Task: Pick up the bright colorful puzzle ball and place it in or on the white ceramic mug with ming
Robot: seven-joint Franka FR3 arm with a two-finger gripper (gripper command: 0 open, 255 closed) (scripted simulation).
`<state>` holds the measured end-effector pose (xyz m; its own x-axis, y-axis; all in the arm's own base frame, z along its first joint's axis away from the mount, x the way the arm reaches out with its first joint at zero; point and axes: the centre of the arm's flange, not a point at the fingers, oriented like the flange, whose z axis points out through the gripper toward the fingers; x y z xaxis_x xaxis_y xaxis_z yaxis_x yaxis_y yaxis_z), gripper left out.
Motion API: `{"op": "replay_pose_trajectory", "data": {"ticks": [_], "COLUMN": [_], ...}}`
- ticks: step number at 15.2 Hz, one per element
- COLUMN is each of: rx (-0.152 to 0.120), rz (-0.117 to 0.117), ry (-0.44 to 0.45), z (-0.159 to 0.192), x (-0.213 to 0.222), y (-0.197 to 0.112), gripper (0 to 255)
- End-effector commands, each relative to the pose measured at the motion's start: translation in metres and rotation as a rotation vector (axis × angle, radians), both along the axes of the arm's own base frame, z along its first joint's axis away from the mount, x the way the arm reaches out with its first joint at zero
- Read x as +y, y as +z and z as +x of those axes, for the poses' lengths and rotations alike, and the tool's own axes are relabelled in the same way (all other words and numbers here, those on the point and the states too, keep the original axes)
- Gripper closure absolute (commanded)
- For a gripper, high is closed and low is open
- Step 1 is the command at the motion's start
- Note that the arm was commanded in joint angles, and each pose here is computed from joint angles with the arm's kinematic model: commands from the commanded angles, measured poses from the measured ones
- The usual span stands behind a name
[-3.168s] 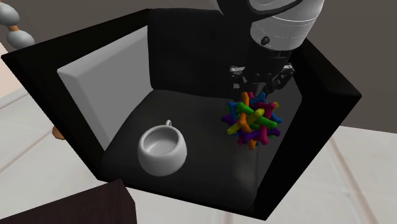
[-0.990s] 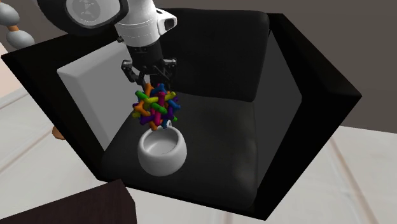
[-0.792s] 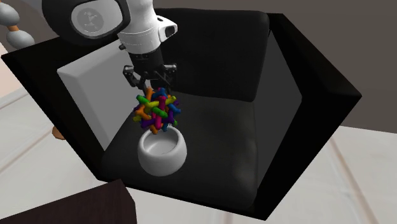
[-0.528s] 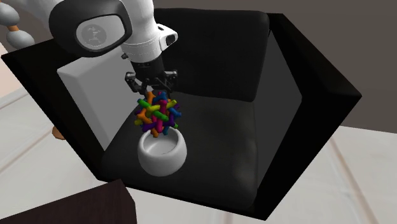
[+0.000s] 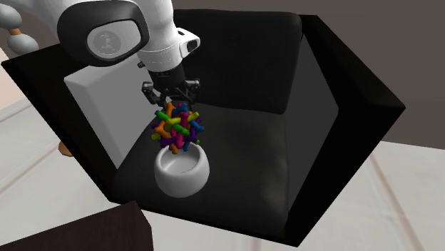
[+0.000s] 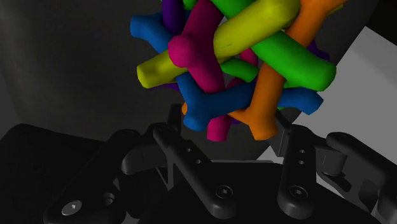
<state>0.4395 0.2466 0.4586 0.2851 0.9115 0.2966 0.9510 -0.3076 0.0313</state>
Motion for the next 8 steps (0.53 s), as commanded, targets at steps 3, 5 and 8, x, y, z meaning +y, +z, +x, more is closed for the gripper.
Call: {"op": "replay_pose_trajectory", "data": {"ticks": [3, 5, 8], "rx": [0.016, 0.016, 0.017], "rz": [-0.008, -0.008, -0.008], "ry": [0.002, 0.003, 0.002], "z": [-0.003, -0.003, -0.004], "x": [-0.003, -0.003, -0.007], "y": [-0.008, -0.008, 0.018], "gripper": [0, 0, 0]}}
